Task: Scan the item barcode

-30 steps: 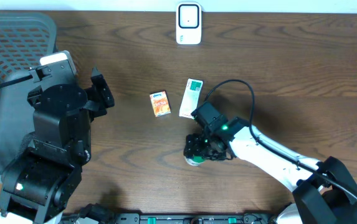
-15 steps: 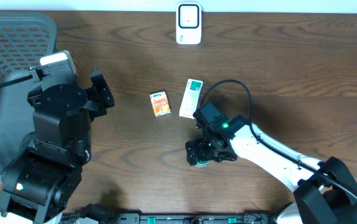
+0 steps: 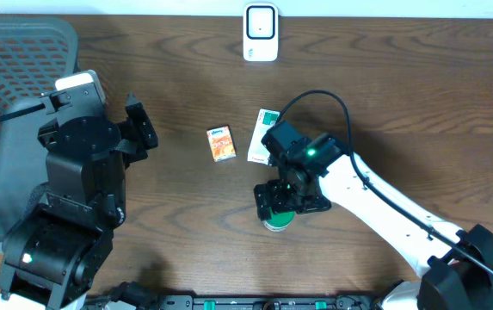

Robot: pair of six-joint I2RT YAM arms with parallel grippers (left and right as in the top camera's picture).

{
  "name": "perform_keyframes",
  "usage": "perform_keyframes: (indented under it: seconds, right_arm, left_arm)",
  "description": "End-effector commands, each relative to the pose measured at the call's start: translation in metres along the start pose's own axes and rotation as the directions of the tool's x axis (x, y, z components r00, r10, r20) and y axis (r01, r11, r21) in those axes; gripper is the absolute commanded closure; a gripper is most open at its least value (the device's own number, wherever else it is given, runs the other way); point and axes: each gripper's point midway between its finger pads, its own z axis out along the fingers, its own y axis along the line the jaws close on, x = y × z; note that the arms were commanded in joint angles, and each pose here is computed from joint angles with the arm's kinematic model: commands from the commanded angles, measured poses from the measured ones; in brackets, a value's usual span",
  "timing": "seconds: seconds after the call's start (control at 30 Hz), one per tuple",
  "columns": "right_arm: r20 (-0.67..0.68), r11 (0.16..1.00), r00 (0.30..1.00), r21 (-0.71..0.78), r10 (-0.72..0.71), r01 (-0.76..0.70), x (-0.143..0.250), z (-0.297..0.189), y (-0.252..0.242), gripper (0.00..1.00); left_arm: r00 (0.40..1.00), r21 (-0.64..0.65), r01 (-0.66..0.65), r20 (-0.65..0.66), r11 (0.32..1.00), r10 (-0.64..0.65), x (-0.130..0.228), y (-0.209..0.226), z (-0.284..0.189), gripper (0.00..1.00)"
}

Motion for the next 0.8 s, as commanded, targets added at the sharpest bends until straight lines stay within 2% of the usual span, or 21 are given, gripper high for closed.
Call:
perform_keyframes:
  seconds: [0.0, 0.2, 0.47, 0.6, 0.77]
  right_arm:
    - [-0.007, 0.999, 0.999, -0.005, 0.043, -0.043, 0.000, -0.012, 0.004, 0.01]
    - [-0.062, 0.979, 0.977, 0.042, 0.204, -0.202, 0.015, -0.023, -0.002, 0.01]
    - [-0.120, 0.901, 0.894, 0.099, 0.431, -0.421, 0.034, -0.026, -0.006, 0.01]
    - [-0.127, 0.831, 0.821, 0.105, 0.557, -0.547, 0.037, -0.026, -0.002, 0.01]
    - [-0.066, 0.685, 0.684, 0.155, 0.726, -0.712, 0.037, -0.024, -0.011, 0.01]
  left_arm:
    - [1.000, -0.013, 0.003, -0.001, 1.000, -0.003, 0.002, 0.003, 0.001, 0.11]
    - [1.000, -0.013, 0.003, -0.001, 1.000, -0.003, 0.002, 0.003, 0.001, 0.11]
    - [1.000, -0.013, 0.003, -0.001, 1.000, -0.003, 0.002, 0.003, 0.001, 0.11]
    - [1.000, -0.013, 0.003, -0.001, 1.000, -0.003, 0.002, 0.003, 0.001, 0.11]
    - [1.000, -0.013, 0.003, -0.001, 1.000, -0.003, 0.002, 0.003, 0.001, 0.11]
